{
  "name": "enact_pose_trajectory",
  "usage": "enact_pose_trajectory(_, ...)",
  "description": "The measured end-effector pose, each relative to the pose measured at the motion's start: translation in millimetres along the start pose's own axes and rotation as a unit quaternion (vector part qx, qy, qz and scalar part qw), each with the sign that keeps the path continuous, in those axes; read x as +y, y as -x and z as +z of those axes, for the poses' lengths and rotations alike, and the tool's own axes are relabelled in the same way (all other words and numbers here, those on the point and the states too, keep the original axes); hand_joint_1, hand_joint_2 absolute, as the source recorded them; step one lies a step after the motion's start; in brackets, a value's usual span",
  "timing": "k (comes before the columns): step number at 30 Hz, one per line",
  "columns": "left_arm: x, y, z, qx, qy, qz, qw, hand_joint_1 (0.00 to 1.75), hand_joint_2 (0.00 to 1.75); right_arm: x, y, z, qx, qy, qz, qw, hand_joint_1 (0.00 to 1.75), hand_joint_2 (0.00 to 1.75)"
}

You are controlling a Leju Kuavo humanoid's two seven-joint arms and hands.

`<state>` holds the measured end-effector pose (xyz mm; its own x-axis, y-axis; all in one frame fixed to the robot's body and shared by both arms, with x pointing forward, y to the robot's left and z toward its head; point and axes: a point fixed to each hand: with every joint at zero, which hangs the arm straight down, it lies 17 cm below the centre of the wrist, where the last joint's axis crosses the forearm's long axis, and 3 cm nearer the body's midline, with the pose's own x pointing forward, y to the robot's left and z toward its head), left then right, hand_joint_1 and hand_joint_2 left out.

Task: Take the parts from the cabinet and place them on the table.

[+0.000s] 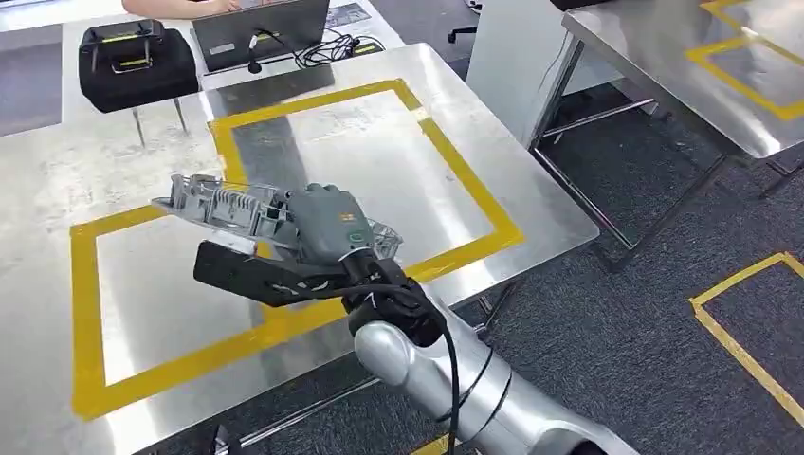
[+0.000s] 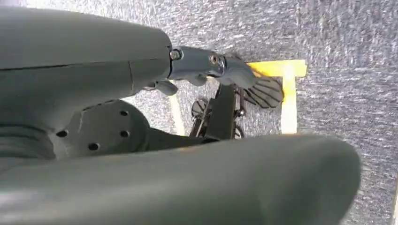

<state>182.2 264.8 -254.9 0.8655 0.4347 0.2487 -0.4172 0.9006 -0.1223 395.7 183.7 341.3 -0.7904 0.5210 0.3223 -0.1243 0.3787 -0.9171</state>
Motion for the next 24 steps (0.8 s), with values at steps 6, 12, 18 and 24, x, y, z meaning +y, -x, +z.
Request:
enact_pose_trajectory(6,0.0,3.3,-0.2,0.002,-0.001,0.000,1.000,0.00,0.00,13.9,-1.5,-1.7,0.002,-0.015,0.007,1.000,1.75,1.75)
enact_pose_trajectory(12,0.7,5.3,-0.3,0.005,-0.003,0.000,1.000,0.00,0.00,22.6,1.5,-0.9,0.004,-0.025,0.016,1.000,1.75,1.75)
enact_pose_trajectory(18,2.5,7.3,-0.5,0.006,-0.005,-0.001,1.000,0.00,0.00,28.2,4.2,-0.4,0.006,-0.031,0.022,0.999,1.75,1.75)
enact_pose_trajectory(24,2.7,10.9,-0.6,0.004,-0.007,-0.003,1.000,0.00,0.00,43.0,8.2,2.5,0.005,-0.051,0.045,0.998,1.75,1.75)
